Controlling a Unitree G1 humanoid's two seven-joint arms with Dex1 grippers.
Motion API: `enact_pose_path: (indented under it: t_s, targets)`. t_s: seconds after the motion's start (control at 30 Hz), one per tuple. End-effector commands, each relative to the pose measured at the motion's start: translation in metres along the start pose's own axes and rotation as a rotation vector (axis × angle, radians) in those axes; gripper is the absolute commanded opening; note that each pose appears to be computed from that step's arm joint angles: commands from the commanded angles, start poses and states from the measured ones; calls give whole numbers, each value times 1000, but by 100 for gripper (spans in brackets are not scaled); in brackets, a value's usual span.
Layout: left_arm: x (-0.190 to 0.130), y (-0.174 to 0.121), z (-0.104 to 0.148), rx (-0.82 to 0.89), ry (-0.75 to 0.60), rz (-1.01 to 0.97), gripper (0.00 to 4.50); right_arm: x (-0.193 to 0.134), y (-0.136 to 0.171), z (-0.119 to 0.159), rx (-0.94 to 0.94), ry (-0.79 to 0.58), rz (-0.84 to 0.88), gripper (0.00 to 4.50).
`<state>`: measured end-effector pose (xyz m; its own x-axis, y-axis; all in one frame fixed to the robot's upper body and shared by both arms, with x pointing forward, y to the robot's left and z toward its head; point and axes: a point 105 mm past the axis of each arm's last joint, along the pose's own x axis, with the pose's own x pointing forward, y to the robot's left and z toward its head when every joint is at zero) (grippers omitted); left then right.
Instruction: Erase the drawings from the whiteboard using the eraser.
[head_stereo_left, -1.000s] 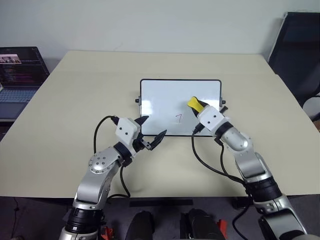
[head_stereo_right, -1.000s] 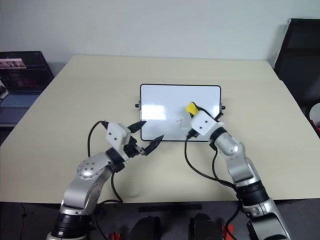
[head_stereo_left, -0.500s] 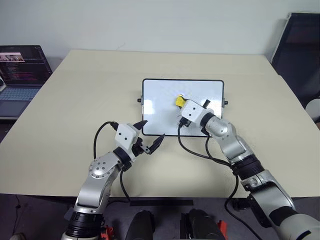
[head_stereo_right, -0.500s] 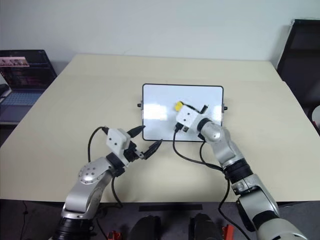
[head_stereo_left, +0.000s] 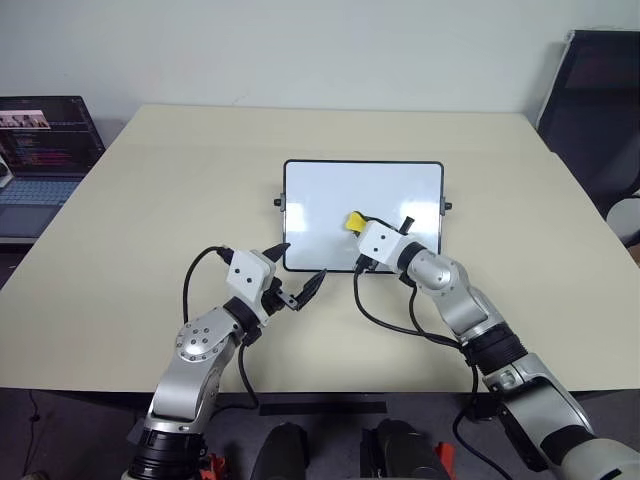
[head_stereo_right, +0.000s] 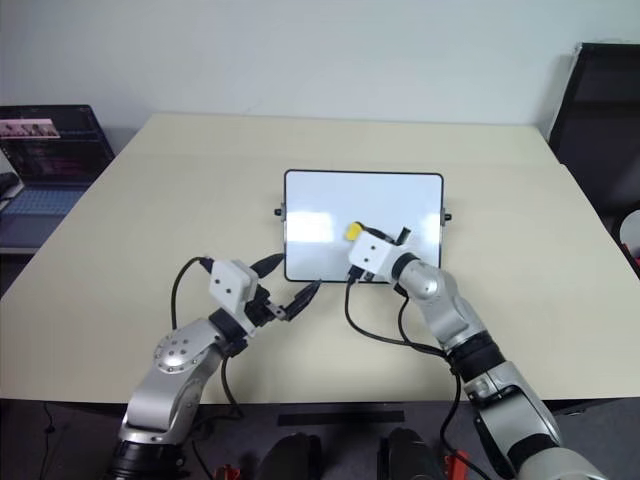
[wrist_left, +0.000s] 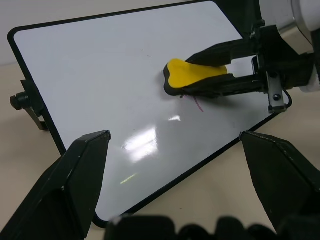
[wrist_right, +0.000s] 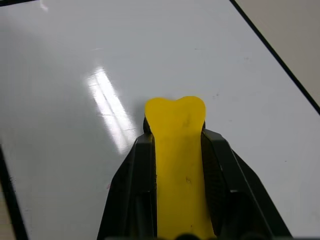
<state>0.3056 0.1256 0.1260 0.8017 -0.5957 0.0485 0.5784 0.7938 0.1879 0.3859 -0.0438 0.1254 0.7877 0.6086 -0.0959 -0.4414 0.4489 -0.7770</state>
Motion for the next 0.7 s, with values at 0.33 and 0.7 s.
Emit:
enact_pose_path:
  t_s: [0.33, 0.7]
  targets:
    - [-1, 5, 22, 38, -53, 10, 450, -27, 34, -26, -53, 54, 130, 91]
    - [4, 4, 22, 35, -57, -5, 450, -23, -36, 11, 33, -95, -164, 91]
